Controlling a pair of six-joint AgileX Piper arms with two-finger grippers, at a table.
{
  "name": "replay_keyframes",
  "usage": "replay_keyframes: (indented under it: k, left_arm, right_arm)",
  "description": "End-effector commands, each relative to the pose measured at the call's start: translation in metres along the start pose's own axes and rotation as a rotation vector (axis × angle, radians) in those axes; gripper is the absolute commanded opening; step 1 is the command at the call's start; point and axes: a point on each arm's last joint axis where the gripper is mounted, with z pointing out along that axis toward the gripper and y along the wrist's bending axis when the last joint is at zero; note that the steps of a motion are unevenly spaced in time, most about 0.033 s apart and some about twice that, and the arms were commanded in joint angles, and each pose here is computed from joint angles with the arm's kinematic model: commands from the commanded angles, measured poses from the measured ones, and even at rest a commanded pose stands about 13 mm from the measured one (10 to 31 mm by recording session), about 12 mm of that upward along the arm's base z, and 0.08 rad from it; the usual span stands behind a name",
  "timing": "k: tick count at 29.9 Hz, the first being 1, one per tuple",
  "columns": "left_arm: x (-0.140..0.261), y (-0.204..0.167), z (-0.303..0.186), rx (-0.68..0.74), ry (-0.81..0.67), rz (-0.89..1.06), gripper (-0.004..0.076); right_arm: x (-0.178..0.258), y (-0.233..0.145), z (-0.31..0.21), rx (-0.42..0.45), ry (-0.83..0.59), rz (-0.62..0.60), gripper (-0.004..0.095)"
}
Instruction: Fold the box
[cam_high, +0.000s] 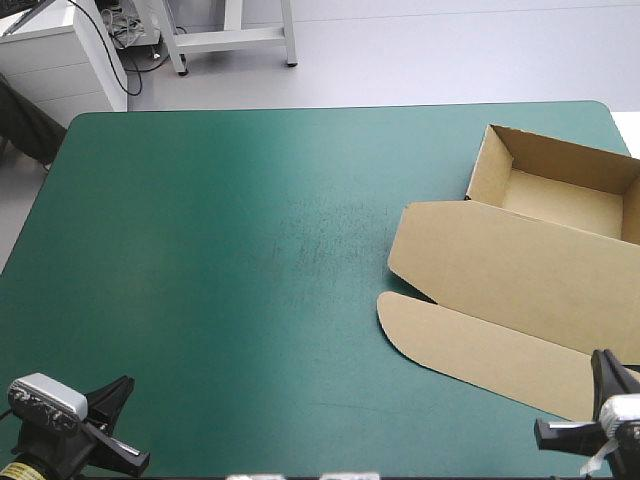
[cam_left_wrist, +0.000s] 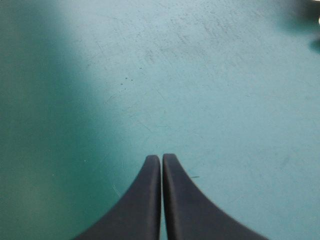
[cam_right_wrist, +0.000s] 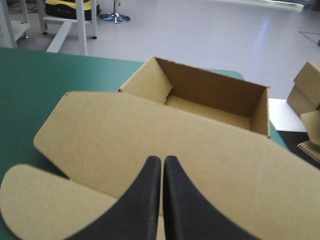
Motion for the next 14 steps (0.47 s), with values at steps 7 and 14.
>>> replay_keyframes:
  k: [7,14]
  left_arm:
    - [-0.012,0.001,-0.003,-0.001,-0.079,-0.005,-0.0008]
    - [-0.012,0.001,-0.003,-0.001,-0.079,-0.005,-0.0008]
  right_arm:
    - [0.029,-0.001,0.015,-0.189,0.031,0.030,-0.0003]
    - [0.061,-0.001,0.038,-0.269,0.131,-0.045,-0.0003]
